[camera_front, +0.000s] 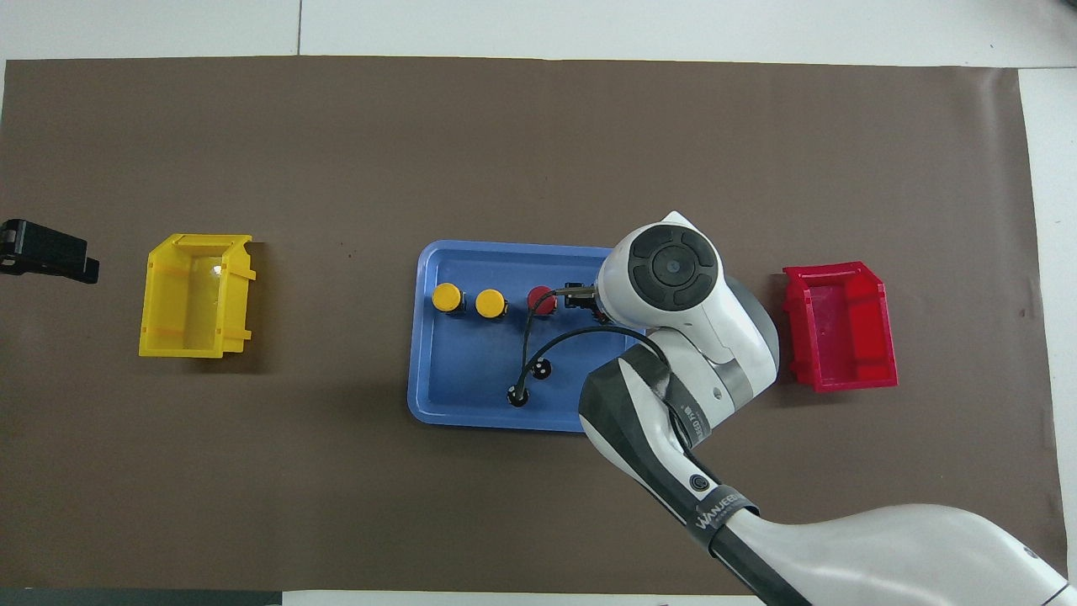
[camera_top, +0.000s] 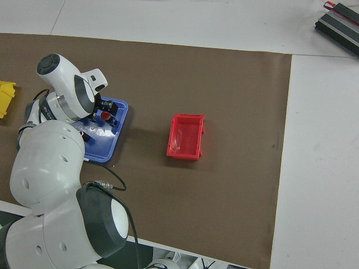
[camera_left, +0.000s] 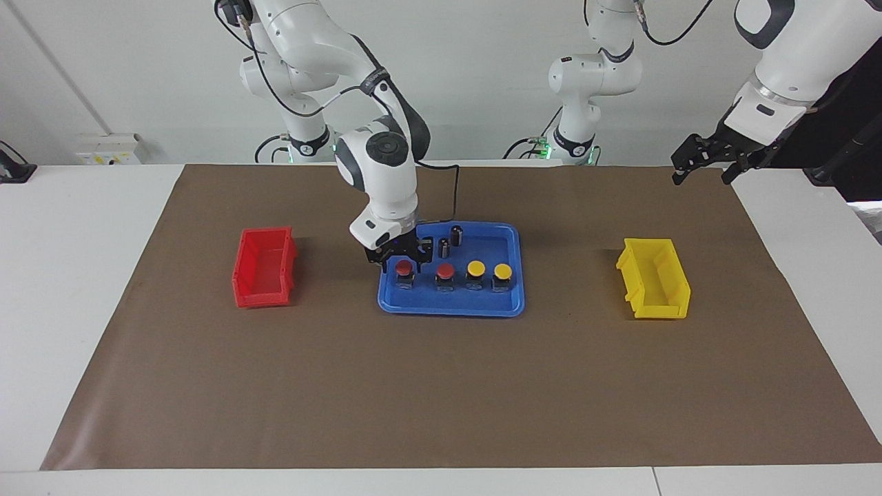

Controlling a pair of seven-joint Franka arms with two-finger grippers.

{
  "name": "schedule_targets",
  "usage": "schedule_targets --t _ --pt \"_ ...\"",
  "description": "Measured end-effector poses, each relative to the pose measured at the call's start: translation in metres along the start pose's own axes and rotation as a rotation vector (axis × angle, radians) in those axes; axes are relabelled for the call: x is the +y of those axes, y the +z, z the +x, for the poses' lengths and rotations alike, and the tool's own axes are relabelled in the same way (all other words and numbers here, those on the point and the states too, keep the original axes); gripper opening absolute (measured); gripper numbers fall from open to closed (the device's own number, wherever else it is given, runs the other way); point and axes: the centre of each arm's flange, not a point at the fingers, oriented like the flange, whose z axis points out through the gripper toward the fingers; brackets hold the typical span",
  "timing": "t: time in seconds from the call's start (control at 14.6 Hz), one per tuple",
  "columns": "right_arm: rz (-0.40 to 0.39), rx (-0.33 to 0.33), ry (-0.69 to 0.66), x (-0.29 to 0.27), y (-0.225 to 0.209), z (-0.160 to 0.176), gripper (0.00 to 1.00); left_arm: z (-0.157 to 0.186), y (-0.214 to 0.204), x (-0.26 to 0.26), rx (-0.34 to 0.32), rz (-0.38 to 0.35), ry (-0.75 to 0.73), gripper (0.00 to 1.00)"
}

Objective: Sort red and yellow buttons by color
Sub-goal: 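Grasp and lift the red button with the right gripper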

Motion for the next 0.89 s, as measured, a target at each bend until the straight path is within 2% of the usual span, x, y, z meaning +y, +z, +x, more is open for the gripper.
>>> schedule_targets --t 0.27,0.55,0.62,0.69,0.76,0.89 --pt "0.000 0.000 -0.011 0.001 0.003 -0.003 0.67 0.000 -0.002 0.002 0.004 0.002 0.147 1.00" --pt "0.005 0.005 -0.029 0.002 0.010 -0.007 0.64 -0.001 -0.002 -0.002 0.005 0.002 0.164 1.00" --pt "0.005 0.005 -0.030 0.002 0.010 -0.008 0.57 -0.001 -0.002 -0.004 0.005 0.003 0.160 1.00" --pt "0.005 0.006 -0.030 0.002 0.010 -0.008 0.44 -0.001 -0.003 -0.007 0.006 0.005 0.156 1.00" --pt "0.005 0.008 -0.030 0.002 0.008 -0.007 0.41 -0.002 -0.004 -0.009 0.008 0.014 0.152 1.00" --pt "0.008 0.019 -0.028 0.000 -0.003 -0.002 0.41 -0.005 -0.009 -0.011 0.016 0.041 0.139 1.00"
